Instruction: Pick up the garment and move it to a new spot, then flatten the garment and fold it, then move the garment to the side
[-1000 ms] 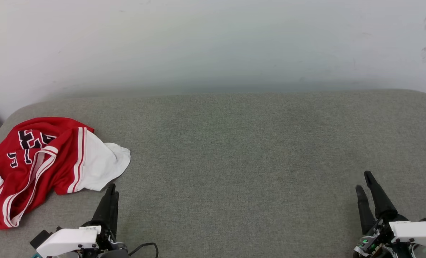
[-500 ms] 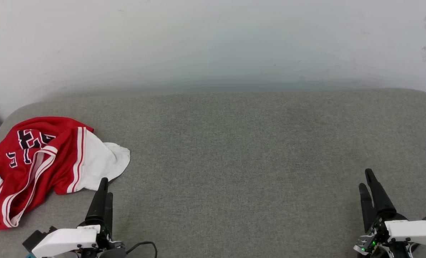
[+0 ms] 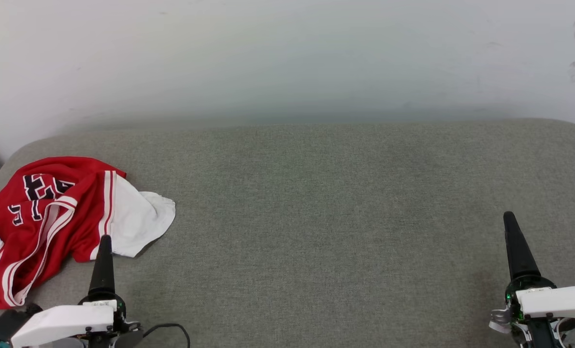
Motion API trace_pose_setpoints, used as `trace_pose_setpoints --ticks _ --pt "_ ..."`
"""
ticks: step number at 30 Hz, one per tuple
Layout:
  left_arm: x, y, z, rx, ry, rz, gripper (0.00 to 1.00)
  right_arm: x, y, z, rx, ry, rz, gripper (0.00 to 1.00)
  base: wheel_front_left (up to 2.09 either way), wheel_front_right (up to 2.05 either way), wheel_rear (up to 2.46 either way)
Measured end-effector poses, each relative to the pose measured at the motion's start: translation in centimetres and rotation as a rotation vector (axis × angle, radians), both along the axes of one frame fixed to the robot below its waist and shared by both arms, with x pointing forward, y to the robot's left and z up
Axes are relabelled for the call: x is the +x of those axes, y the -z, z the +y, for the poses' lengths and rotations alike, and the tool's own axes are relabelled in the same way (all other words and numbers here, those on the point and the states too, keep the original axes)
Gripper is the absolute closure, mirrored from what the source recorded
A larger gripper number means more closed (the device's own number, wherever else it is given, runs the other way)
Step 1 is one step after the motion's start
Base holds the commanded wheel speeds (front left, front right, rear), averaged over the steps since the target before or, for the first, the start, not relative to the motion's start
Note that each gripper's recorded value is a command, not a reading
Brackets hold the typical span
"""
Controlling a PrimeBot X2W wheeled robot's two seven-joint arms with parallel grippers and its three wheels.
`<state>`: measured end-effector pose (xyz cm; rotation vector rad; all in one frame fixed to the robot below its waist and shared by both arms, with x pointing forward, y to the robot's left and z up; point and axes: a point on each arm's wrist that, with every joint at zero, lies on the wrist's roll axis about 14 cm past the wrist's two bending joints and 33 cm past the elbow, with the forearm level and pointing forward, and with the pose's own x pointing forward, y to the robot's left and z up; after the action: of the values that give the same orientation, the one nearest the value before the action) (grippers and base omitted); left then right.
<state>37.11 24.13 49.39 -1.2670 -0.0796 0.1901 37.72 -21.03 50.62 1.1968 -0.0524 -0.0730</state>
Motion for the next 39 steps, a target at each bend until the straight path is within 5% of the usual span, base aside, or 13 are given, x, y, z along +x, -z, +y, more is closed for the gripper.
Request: trace_pose_setpoints --ticks 18,39 --pt "0.4 -5.0 -2.7 0.461 0.022 -0.033 0.00 0.6 -4.7 3.4 -0.538 -0.069 -0.140 0.00 0.00 0.00 0.00" --pt "0.2 -6.3 -8.4 0.914 0.119 -0.082 0.00 0.4 -5.1 4.8 -0.848 -0.078 -0.180 0.00 0.00 0.00 0.00"
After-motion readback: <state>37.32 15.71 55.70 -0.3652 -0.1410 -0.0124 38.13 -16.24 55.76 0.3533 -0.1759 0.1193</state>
